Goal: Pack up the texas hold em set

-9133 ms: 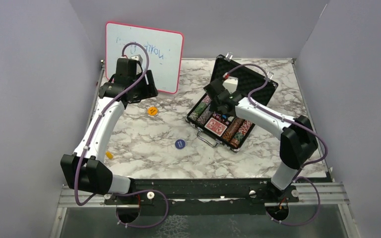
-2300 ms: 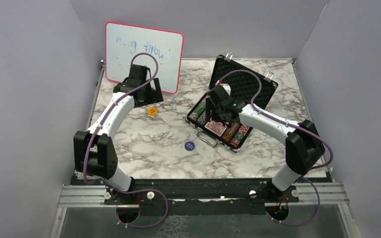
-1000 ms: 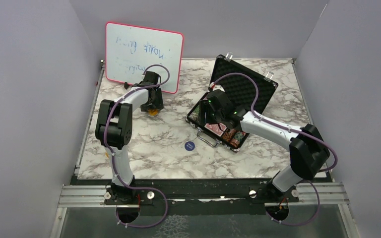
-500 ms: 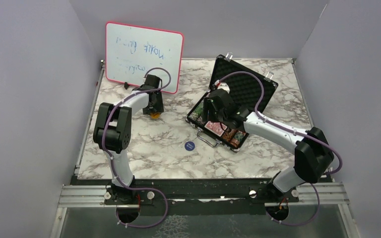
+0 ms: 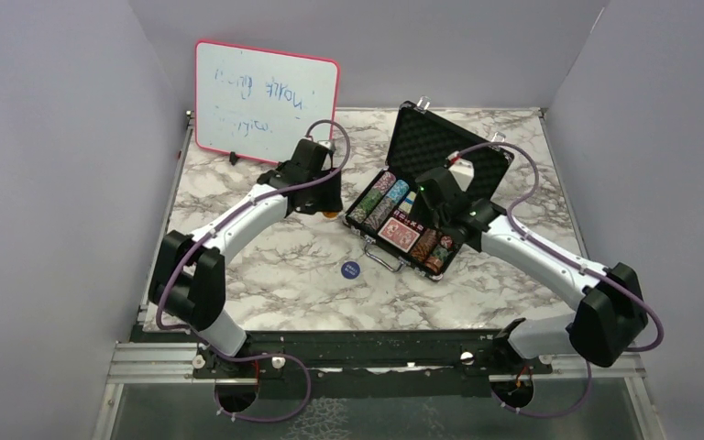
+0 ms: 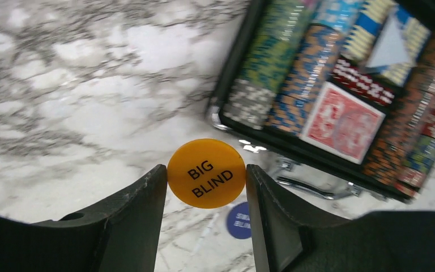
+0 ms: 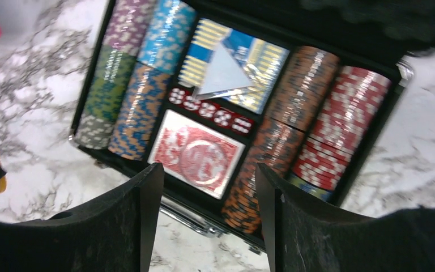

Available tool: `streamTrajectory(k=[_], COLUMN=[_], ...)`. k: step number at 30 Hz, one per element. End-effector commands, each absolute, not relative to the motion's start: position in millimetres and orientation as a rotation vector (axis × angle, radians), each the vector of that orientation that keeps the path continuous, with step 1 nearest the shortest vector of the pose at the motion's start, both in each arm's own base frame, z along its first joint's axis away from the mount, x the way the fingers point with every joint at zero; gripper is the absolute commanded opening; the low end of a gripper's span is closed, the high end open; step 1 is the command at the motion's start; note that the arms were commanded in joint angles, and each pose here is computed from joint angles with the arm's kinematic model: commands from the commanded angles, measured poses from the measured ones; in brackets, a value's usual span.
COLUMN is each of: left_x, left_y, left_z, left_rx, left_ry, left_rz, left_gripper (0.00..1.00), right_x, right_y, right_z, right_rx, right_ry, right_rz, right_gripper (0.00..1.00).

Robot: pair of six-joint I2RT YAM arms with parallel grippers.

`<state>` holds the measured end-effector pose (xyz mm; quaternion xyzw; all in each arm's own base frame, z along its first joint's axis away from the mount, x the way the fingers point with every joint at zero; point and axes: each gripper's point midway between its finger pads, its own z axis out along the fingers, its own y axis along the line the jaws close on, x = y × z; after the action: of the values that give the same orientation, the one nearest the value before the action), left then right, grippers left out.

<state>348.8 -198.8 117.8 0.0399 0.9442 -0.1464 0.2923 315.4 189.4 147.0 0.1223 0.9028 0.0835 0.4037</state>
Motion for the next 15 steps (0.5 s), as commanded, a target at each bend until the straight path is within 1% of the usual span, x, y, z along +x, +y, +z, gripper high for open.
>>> streamTrajectory(k=[1, 7, 15], left_x=[338, 316, 307], left_y=[-264, -343, -386], left_z=[154, 162, 126], left_rx=[0.317, 0.622, 0.764], left_ry=[2.392, 2.318, 2.365], left_rz=[-0.678, -0.896, -0.893], left_gripper=[0.54, 0.51, 0.50], right_x=[295, 271, 257], right_y=[142, 115, 100], right_z=[146, 152, 155], right_rx=[0.555, 0.714, 0.776], right_ry=[2.233, 2.177, 2.142], right_rz=[0.081, 0.076, 0.086], right_gripper=[0.63, 0.63, 0.63])
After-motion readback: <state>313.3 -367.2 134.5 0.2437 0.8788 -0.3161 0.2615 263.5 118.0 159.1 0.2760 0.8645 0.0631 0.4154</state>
